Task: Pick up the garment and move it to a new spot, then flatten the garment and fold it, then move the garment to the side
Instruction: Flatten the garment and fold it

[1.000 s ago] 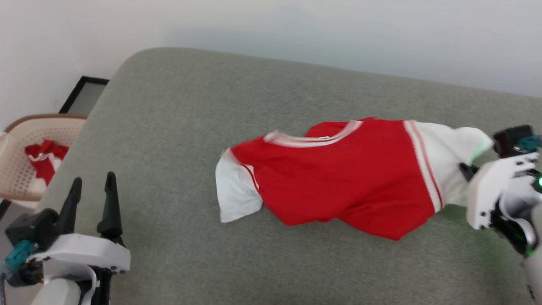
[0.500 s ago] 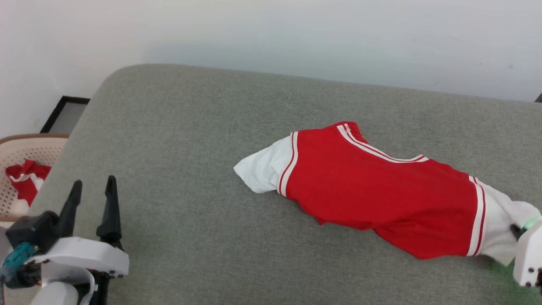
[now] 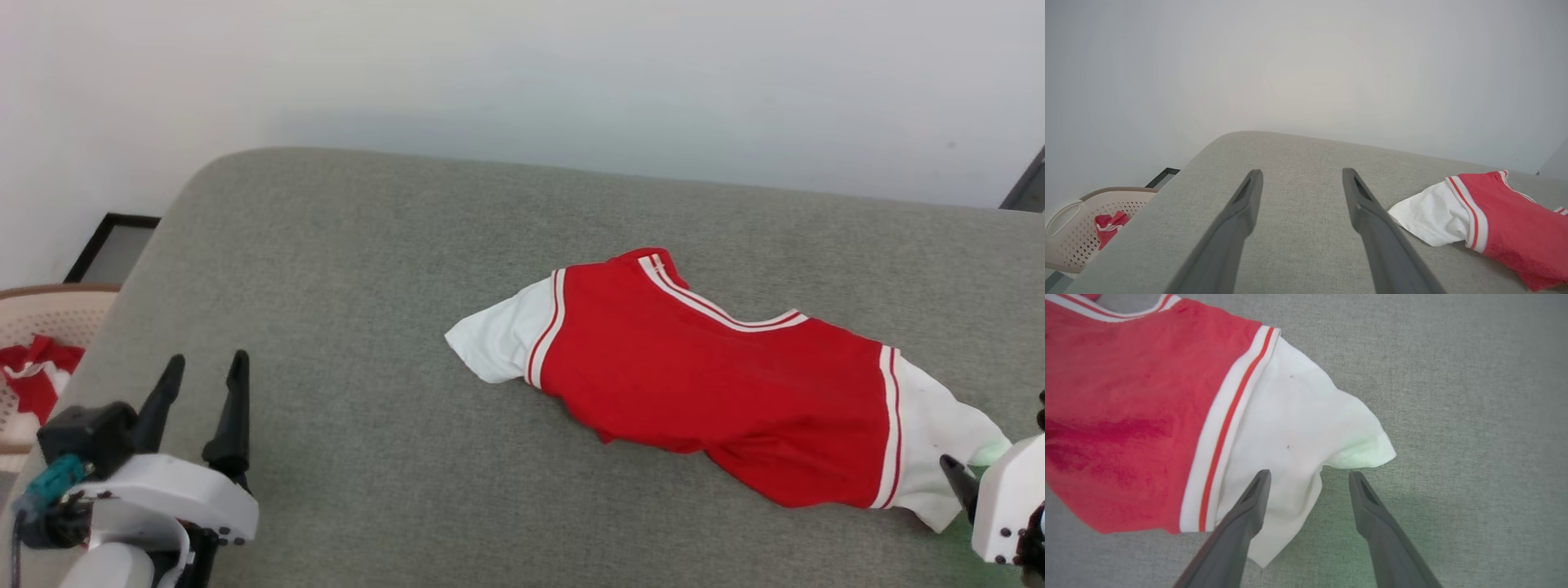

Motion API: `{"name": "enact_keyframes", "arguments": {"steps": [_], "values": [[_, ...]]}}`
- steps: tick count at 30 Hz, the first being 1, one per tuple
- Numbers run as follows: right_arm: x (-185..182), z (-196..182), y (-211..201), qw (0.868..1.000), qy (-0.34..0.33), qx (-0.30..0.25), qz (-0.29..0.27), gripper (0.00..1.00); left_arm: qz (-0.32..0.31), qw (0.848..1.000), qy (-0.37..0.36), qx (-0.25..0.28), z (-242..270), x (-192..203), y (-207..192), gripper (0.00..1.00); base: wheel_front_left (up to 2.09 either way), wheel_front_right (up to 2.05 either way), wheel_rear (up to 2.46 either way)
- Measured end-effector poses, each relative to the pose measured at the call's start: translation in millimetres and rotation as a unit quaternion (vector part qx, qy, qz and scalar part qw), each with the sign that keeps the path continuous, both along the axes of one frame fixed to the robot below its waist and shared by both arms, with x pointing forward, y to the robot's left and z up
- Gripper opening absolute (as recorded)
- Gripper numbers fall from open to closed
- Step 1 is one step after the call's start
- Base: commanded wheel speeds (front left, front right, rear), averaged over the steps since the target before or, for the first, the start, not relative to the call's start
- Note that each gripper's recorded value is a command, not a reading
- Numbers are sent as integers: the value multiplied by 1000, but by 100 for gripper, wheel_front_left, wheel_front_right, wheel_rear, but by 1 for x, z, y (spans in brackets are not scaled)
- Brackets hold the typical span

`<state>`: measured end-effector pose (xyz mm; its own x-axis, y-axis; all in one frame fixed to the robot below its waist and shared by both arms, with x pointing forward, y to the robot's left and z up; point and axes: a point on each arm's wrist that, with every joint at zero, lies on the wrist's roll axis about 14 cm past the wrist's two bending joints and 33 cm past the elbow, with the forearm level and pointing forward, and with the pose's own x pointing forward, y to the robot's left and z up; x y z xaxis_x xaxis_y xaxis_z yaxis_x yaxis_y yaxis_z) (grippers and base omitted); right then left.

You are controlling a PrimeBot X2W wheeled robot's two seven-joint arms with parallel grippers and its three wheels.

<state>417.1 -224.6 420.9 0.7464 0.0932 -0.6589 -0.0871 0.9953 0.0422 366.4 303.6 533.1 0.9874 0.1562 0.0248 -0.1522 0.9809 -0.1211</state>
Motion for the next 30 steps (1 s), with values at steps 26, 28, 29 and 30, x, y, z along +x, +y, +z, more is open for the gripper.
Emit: {"name": "enact_keyframes", "arguments": {"steps": [26,28,29,30], "values": [[-5,114,-20,952,-295,20,-77,100,-257,944,206,23,2,106,-114,100,0,0,0],[-4,116,-20,950,-303,19,-78,100,-269,933,236,30,-6,113,-123,100,0,0,0],[-3,117,-20,948,-306,20,-79,100,-273,928,251,30,-11,116,-126,100,0,0,0],[-1,118,-19,947,-309,21,-80,100,-277,923,267,32,-16,119,-129,100,0,0,0]]}}
